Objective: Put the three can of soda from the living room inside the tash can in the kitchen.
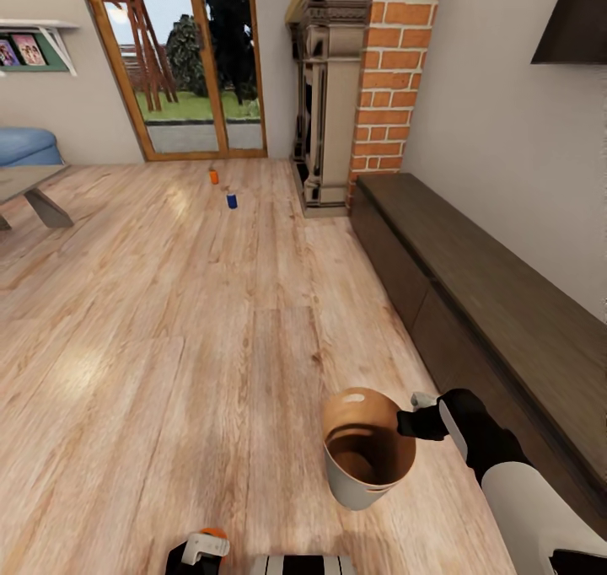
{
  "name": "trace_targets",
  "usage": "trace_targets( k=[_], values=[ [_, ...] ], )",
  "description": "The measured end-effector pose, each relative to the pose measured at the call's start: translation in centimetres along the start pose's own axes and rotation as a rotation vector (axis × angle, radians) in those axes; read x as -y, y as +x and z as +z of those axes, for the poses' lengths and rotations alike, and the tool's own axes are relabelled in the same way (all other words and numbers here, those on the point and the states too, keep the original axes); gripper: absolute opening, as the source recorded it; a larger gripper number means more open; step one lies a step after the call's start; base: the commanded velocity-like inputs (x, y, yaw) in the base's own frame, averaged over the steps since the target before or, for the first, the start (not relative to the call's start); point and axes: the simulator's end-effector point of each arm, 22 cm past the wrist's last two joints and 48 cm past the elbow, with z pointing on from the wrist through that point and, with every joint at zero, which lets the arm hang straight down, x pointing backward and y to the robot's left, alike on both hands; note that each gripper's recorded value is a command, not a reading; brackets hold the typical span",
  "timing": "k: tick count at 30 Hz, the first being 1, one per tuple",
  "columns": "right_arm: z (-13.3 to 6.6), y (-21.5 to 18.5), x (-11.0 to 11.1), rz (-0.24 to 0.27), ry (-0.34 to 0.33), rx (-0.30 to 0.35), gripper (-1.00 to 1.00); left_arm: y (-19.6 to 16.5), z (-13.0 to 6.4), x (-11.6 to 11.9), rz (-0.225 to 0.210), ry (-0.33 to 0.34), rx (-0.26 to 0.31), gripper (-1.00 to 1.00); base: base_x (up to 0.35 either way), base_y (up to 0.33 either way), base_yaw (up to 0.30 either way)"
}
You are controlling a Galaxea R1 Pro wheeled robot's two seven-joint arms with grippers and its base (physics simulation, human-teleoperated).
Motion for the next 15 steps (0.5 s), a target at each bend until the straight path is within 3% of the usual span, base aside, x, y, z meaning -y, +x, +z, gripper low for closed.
trace_targets(
  k=[10,15],
  values=[
    [-1.7,-1.1,-1.6,-0.021,-0.016,0.035,-1.00,-2.0,-0.5,-0.4,0.004,-0.010,0.042,-1.00,0.000,0.000,0.000],
    [-2.5,-1.6,-2.5,-0.047,-0.015,0.049,-1.00,-4.9,-0.7,-2.1,0.013,-0.031,0.093,-1.00,0.000,0.000,0.000]
  ],
)
